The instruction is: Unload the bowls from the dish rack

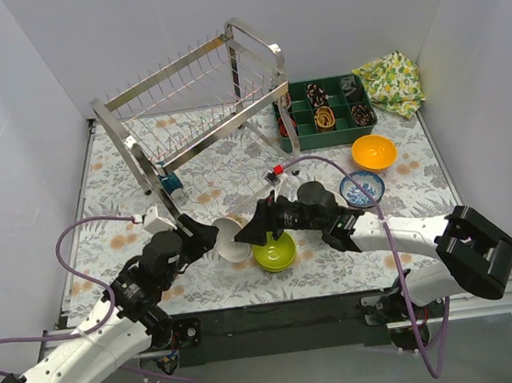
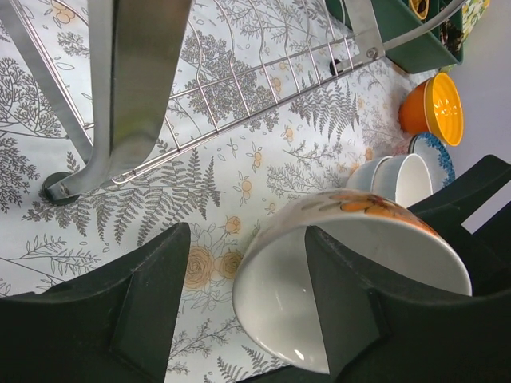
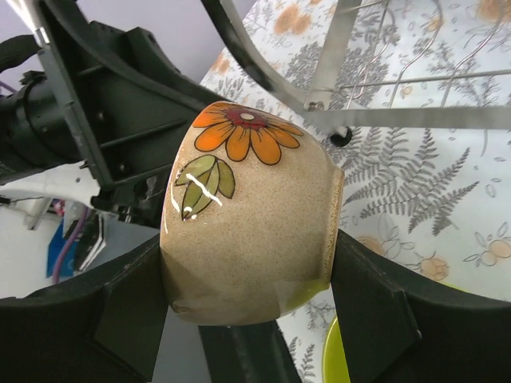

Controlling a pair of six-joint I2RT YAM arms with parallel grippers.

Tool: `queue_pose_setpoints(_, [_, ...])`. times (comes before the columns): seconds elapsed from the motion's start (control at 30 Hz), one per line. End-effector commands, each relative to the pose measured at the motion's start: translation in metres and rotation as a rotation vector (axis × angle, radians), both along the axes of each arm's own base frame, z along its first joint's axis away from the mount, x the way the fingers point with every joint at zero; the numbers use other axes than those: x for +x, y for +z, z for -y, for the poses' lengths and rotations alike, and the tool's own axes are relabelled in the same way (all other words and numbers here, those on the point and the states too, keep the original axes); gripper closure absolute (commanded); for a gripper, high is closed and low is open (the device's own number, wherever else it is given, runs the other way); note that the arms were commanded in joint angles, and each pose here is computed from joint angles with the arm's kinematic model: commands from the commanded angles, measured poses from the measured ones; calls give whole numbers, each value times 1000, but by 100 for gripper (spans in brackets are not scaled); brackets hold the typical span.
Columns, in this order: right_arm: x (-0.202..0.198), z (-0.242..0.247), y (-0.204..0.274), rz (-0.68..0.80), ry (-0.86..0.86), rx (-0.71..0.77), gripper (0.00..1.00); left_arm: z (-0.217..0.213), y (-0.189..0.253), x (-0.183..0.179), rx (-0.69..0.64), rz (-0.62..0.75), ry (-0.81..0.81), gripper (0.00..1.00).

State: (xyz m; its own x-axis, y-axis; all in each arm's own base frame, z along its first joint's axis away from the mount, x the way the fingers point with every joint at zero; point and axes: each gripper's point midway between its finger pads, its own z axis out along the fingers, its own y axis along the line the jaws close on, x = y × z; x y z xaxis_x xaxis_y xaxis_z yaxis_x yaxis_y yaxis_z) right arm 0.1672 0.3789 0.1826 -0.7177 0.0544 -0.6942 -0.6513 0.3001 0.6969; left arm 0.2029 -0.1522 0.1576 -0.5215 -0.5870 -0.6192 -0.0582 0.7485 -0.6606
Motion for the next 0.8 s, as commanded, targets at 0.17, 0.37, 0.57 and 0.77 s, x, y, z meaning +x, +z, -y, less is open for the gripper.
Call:
queue_pose_setpoints(0.17, [-19,-7,69,14,95,279,99,9,-18,-4,-21,-49,-31,53])
queue_pose_setpoints(0.37, [-21,-9,70,-11,106,303,99,20,-25,-12,-27,-70,-111,63])
queue_pose_setpoints(0.57, [-20,-11,59,-37,108,296,99,19,-30,-14,-25,-73,-113,84])
queue_pose_setpoints(0.77, [-10,2,34,-23,35,230,75,10,-33,-14,7,-97,-76,100])
